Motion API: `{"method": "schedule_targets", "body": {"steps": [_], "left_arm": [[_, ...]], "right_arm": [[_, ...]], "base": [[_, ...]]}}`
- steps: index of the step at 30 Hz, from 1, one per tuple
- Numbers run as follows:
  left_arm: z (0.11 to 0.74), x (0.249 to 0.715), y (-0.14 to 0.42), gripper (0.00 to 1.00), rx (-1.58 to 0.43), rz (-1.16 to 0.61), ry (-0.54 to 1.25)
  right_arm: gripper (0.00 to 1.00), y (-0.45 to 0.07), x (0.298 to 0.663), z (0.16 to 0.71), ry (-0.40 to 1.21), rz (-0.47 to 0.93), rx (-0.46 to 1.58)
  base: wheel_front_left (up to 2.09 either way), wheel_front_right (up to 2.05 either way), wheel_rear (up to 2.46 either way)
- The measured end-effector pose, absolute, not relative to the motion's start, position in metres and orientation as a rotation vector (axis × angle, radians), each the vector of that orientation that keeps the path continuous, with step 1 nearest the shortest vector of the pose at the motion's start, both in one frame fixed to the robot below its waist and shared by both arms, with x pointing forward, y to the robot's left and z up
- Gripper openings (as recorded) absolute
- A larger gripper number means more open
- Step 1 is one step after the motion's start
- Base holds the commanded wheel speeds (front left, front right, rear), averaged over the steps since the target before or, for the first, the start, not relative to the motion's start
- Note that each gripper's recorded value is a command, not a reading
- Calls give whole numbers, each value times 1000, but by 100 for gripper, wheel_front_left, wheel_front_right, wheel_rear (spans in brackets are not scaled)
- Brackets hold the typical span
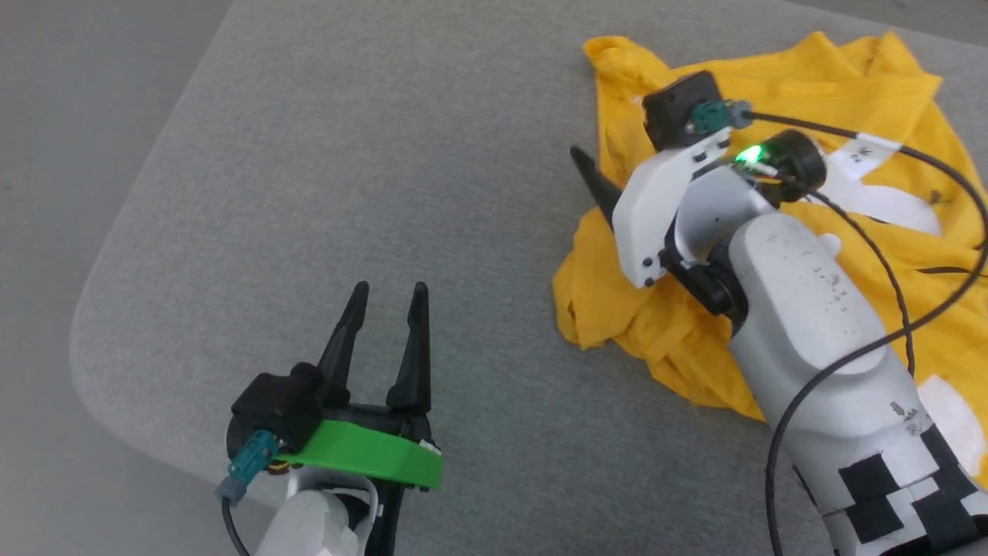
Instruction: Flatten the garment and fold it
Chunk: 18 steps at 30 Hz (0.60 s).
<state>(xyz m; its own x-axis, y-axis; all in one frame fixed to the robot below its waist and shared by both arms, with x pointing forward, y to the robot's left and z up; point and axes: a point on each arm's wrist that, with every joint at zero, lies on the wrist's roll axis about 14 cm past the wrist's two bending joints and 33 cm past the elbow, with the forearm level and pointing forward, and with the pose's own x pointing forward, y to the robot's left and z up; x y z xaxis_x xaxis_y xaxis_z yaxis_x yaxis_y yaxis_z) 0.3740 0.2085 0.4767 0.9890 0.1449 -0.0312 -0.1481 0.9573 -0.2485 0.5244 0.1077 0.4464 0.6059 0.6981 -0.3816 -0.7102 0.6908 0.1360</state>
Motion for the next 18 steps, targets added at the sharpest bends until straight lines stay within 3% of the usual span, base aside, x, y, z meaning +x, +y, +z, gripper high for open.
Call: {"method": "schedule_targets", "body": {"steps": [5,10,14,18], "left_arm": [[482,378,202,100,-227,114,-8],[486,375,192,100,-226,72,-18],[486,372,182,100,-223,39,-17],[486,370,170,100,-228,-5,-16]], "right_arm": [[100,70,537,484,298,709,26],[100,-18,526,506,178,485,80],[100,-101,494,518,96,273,86],[100,-154,444,512,89,145,63]], "base": [[0,0,0],[0,0,0],[0,0,0],[0,0,0]]}}
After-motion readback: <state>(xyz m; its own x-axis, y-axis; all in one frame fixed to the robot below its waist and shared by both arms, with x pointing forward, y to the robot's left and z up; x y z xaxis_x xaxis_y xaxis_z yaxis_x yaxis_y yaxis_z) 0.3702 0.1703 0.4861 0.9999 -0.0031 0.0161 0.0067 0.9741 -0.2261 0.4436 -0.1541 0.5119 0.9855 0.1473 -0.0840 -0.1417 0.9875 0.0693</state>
